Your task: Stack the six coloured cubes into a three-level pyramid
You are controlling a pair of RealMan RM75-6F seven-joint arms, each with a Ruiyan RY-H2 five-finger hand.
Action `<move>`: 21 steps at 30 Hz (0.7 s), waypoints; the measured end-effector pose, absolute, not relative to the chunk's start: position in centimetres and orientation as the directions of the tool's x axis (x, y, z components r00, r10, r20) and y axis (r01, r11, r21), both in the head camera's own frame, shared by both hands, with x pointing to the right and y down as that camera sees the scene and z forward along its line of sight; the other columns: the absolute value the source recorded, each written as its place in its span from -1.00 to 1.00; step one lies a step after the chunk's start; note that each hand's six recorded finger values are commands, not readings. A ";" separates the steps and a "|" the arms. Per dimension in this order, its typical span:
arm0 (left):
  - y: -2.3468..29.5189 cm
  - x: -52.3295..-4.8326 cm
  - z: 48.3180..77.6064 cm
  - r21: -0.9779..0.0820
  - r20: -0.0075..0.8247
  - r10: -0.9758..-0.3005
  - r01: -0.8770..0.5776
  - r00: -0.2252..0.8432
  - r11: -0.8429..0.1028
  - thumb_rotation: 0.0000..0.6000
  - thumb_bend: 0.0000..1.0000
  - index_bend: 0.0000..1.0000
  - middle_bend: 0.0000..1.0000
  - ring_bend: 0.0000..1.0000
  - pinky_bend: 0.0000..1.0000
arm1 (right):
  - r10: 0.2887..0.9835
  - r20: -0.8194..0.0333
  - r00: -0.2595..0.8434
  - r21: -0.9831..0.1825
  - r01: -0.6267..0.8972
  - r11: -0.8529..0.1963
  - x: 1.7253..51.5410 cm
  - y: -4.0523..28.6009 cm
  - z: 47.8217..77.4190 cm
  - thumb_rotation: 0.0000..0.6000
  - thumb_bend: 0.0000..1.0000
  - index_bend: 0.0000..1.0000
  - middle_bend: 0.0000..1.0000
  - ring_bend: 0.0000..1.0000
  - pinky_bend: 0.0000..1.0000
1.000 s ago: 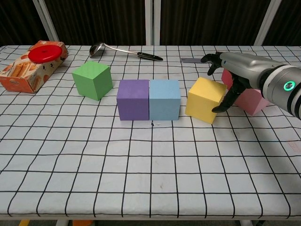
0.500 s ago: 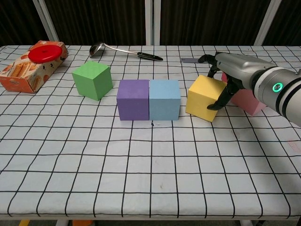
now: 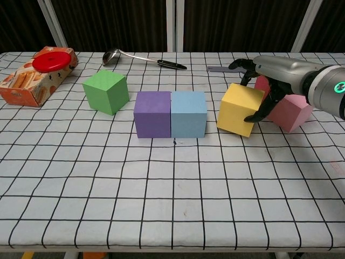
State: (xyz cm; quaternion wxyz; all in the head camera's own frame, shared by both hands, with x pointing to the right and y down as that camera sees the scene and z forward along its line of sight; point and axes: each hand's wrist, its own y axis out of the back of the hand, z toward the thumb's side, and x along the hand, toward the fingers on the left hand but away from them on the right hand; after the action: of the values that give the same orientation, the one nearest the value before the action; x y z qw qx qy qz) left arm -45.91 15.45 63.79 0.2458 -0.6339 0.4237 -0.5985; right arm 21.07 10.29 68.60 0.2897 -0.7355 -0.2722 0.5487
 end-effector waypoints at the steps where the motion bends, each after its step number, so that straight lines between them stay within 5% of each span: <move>1: 15.4 -45.8 63.8 -0.819 0.550 -0.832 -0.245 -0.075 -0.519 1.00 -0.97 -0.82 -0.80 -0.97 -0.79 | 0.711 -0.651 0.265 -0.723 0.068 -0.688 21.3 10.2 68.5 1.00 -0.53 -1.00 -0.33 -1.00 -1.00; 12: 15.0 -45.7 63.8 -0.828 0.530 -0.846 -0.255 -0.066 -0.499 1.00 -0.97 -0.82 -0.80 -0.97 -0.80 | 0.658 -0.602 0.452 -0.750 -0.038 -0.660 22.1 8.2 67.6 1.00 -0.54 -1.00 -0.33 -1.00 -1.00; 21: 15.0 -45.7 63.9 -0.827 0.534 -0.843 -0.248 -0.065 -0.505 1.00 -0.97 -0.82 -0.80 -0.97 -0.80 | 0.619 -0.608 0.497 -0.738 -0.066 -0.671 22.8 7.7 69.0 1.00 -0.53 -1.00 -0.33 -1.00 -1.00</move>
State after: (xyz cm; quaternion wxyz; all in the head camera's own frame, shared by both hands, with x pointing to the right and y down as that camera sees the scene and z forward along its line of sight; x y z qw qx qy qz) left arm -45.71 15.03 63.87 0.2518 -0.6357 0.4292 -0.5901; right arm 22.79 7.71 69.02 0.3650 -0.7845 -0.1762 0.4693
